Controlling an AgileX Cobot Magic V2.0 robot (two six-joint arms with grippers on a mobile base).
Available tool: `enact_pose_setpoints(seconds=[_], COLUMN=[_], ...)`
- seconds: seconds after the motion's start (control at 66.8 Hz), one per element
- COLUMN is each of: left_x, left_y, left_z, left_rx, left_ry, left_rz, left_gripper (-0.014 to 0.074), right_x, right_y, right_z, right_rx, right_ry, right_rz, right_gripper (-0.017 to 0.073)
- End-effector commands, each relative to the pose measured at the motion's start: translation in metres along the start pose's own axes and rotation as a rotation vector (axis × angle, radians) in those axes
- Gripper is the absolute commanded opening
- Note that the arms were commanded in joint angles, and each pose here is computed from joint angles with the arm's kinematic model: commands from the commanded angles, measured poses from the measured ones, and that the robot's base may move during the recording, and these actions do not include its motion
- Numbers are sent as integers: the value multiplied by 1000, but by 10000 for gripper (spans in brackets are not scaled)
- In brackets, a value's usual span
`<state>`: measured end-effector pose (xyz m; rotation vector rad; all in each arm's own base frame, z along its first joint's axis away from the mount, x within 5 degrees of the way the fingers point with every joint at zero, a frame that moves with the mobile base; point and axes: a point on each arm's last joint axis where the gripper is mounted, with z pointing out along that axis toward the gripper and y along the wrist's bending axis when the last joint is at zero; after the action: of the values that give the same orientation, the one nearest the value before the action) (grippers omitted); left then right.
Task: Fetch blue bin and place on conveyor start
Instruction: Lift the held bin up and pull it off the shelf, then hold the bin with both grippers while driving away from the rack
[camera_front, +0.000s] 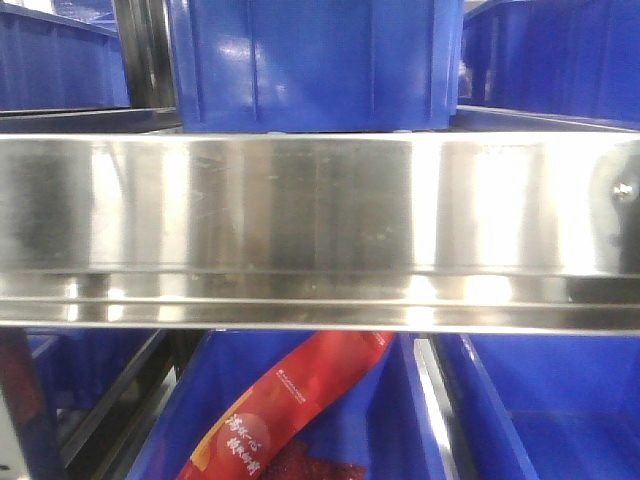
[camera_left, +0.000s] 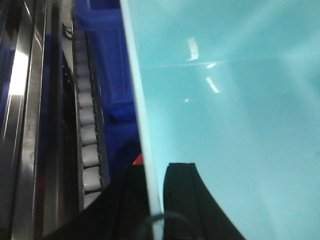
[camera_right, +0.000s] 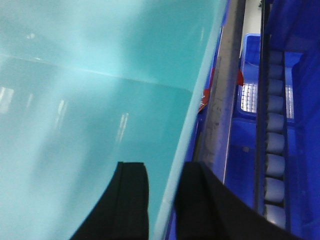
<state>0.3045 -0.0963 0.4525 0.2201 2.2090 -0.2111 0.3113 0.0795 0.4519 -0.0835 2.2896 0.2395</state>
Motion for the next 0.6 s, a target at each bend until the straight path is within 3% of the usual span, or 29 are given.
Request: enact_pose_setpoints(seconds=[0.0,0.344,0.584], left_x=[-11,-38,-46], left_y=[-8,-11,-11], left_z=[-10,-18,-22], left_rx=[53,85,95], left_ry=[-112,-426,-520], left_rz=[-4,-10,-12], left_gripper=[-111,-111,-111], right_x=[-7,-7,-7], right_y=[-1,-1,-1], right_z=[-3,-3,-3], right_rx=[2,1,0], right_ry=[-65,-71,-72], right_rz=[12,12,12], right_gripper=[-153,-153,-153])
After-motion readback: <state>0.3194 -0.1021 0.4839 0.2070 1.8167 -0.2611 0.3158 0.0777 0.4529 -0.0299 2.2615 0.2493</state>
